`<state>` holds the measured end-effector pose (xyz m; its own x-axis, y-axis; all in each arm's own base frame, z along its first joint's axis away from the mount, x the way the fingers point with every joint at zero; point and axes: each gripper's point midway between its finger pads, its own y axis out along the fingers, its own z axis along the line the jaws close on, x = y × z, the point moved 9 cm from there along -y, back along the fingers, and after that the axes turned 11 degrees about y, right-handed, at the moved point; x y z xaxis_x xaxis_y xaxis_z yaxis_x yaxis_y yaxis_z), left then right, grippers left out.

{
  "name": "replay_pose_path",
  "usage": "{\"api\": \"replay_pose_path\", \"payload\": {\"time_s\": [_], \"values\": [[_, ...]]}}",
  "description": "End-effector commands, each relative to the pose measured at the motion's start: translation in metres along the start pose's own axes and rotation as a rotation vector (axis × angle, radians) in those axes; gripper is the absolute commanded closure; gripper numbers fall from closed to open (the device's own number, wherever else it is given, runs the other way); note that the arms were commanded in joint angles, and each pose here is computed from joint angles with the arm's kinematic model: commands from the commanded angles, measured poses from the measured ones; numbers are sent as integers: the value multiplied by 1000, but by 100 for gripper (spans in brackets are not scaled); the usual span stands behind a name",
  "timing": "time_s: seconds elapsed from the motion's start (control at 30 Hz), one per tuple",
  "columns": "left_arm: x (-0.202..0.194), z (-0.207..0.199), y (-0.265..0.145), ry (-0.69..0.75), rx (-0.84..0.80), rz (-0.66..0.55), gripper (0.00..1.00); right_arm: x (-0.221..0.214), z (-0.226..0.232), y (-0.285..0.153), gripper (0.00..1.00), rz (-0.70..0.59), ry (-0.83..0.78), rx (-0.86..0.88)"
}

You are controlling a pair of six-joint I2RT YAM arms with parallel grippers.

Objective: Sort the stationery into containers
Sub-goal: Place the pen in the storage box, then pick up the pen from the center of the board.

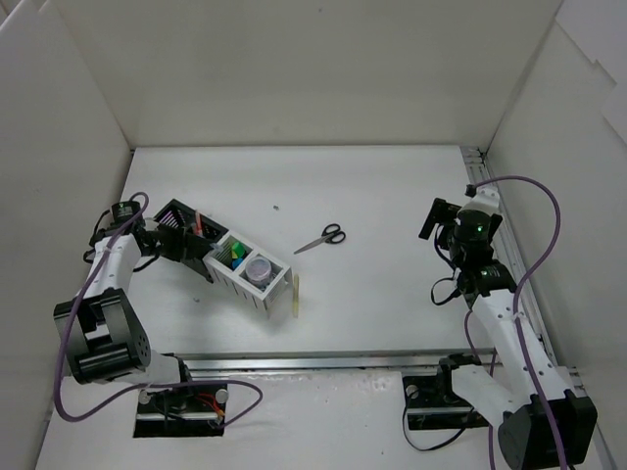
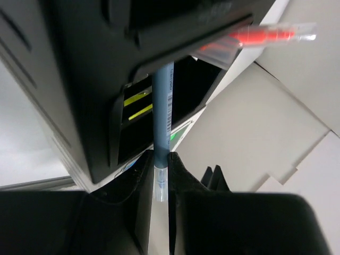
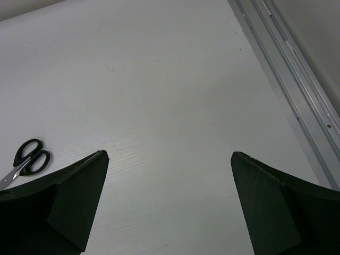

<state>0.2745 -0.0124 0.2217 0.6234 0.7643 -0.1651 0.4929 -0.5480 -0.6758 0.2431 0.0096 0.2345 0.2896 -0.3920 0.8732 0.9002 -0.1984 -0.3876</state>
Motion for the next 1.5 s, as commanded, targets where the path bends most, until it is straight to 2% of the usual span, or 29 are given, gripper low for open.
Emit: {"api": "replay_pose_path", "payload": {"time_s": [0.0, 0.07, 0.13, 0.17, 0.27, 0.37, 0.53, 0.57, 0.6, 0.63, 0.67, 0.73, 0.8, 0.87, 0.93, 0.97, 1.0, 1.03, 1.07, 1.1, 1.23, 1.27, 1.33, 1.37, 1.43, 1.47], "values": [[10, -11, 1, 23, -67, 21, 100, 18, 4, 3, 2, -73, 25, -10], [13, -15, 1, 28, -73, 18, 98, 17, 4, 5, 2, -69, 26, -12], [14, -18, -1, 31, -77, 7, 88, 17, 6, 5, 2, -63, 22, -6], [14, -21, -3, 43, -86, -5, 79, 16, 6, 6, 2, -60, 21, -6], [15, -26, -6, 65, -104, -19, 68, 15, 5, 9, 2, -51, 15, -12], [15, -30, -9, 85, -109, -29, 52, 15, 7, 11, 2, -40, 9, -2], [12, -36, -16, 121, -134, -50, 46, 14, 7, 9, 2, -39, 6, 6], [11, -40, -20, 151, -148, -65, 44, 15, 8, 9, 2, -39, 5, 9], [5, -46, -24, 196, -150, -91, 37, 15, 7, 9, 2, -38, 4, 12], [0, -50, -28, 229, -145, -107, 33, 15, 8, 9, 2, -33, 1, 27], [-8, -60, -40, 292, -149, -144, 24, 16, 9, 8, 2, -34, 1, 34], [-20, -72, -48, 385, -142, -196, 17, 15, 10, 8, 2, -28, 1, 47], [-36, -87, -69, 514, -155, -280, 1, 15, 11, 8, 2, -27, 0, 53], [-60, -103, -84, 647, -181, -330, 0, 15, 12, 6, 2, -27, 1, 61], [-72, -105, -91, 747, -119, -411, 0, 16, 12, 2, 2, -36, 5, 77], [-95, -113, -97, 836, -130, -414, 0, 17, 12, 1, 2, -37, 5, 85], [-98, -114, -98, 868, -69, -500, 1, 17, 12, -1, 2, -39, 4, 94], [-106, -114, -98, 926, -40, -531, 1, 18, 12, -4, 2, -47, 7, 108], [-129, -117, -93, 1009, -45, -512, 1, 17, 12, -6, 2, -50, 8, 114], [-132, -117, -91, 1039, 10, -571, 1, 18, 12, -8, 2, -54, 10, 118], [-177, -127, -62, 1276, 63, -512, 0, 17, 9, -14, 2, -74, 21, 121], [-198, -124, -37, 1365, 118, -432, 1, 17, 9, -15, 2, -73, 22, 121], [-215, -130, -25, 1443, 176, -447, 1, 17, 8, -16, 2, -79, 21, 120], [-221, -126, -3, 1503, 274, -433, 1, 17, 8, -16, 2, -80, 21, 119], [-245, -126, 10, 1569, 312, -434, 1, 17, 7, -16, 2, -83, 21, 112], [-249, -119, 29, 1604, 398, -413, 1, 16, 8, -16, 2, -78, 22, 117]]}}
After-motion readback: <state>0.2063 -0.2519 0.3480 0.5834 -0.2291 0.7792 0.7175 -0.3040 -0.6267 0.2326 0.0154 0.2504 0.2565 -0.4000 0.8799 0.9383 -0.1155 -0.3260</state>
